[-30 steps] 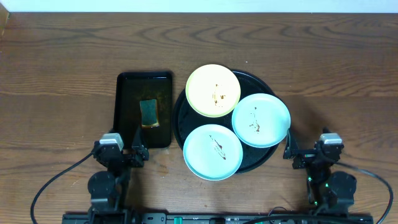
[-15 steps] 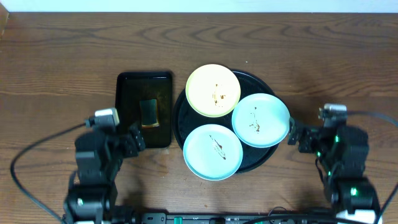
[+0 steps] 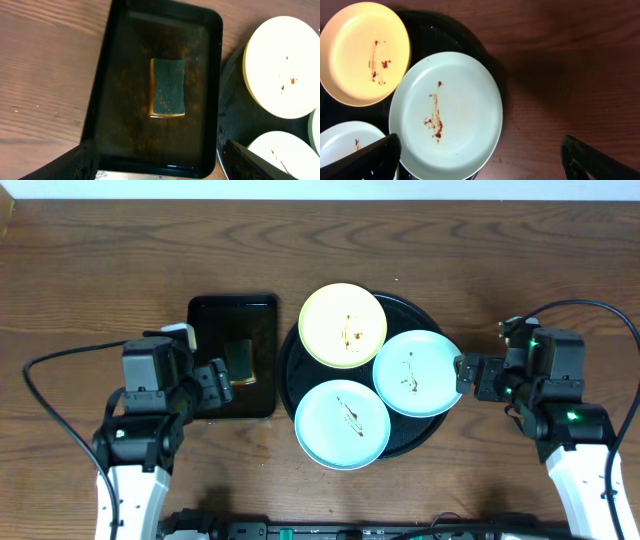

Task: Clean dirty plates on tray and stack at the side
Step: 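Reach the left gripper down to the sponge in the black tray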

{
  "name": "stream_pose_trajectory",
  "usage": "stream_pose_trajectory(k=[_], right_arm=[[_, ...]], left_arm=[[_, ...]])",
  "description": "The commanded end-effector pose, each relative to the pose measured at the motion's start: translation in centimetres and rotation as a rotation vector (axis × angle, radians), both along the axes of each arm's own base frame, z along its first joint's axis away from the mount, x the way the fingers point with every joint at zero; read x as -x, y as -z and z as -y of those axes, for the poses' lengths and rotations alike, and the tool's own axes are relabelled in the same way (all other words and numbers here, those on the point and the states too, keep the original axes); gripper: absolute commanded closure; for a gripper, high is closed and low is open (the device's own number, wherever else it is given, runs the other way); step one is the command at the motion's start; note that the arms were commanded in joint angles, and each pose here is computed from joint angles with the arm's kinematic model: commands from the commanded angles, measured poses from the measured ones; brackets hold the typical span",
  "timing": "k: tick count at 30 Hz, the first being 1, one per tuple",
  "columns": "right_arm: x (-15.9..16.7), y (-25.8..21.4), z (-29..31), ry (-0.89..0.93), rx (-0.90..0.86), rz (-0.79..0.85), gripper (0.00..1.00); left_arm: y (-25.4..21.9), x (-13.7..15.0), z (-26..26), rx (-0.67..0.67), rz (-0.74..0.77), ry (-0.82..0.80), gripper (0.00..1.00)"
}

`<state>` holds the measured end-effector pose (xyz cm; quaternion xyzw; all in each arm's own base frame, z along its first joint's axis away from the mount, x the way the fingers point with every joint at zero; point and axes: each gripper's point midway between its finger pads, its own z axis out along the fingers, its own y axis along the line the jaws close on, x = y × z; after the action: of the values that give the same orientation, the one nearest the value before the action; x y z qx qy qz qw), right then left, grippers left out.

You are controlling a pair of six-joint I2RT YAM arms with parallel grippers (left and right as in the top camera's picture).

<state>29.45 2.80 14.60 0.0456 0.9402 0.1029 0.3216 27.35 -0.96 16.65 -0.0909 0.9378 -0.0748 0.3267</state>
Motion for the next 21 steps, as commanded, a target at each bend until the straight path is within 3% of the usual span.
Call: stream_pose_trajectory(k=[1,4,9,15,21], right_arm=[[-0.4,-0.5,0.1,0.006,0.014,0.011,0.01],[-0.4,-0.5,0.1,0.012,0.008,0.011,0.01],[-0.4,-0.5,0.1,0.012,0.009,0.013,0.01],[-0.4,-0.5,0.1,0.012,0.009,0.012,0.01],[-0.4,-0.5,0.1,0.012,0.009,0.012,0.01]], left_arm=[[-1.4,-1.4,0.2,0.022,0.066,0.003,0.2],[-2.5,-2.9,0.4,0.028,0.108,0.011,0.21],[-1.6,-5.7,-0.2,0.006,0.044,-0.002,0.23],[4.1,-7.7,0.6,0.0,-0.126,0.025,0.3],[9.3,-7.9,1.5,-0.081,-0.264,0.047,0.32]])
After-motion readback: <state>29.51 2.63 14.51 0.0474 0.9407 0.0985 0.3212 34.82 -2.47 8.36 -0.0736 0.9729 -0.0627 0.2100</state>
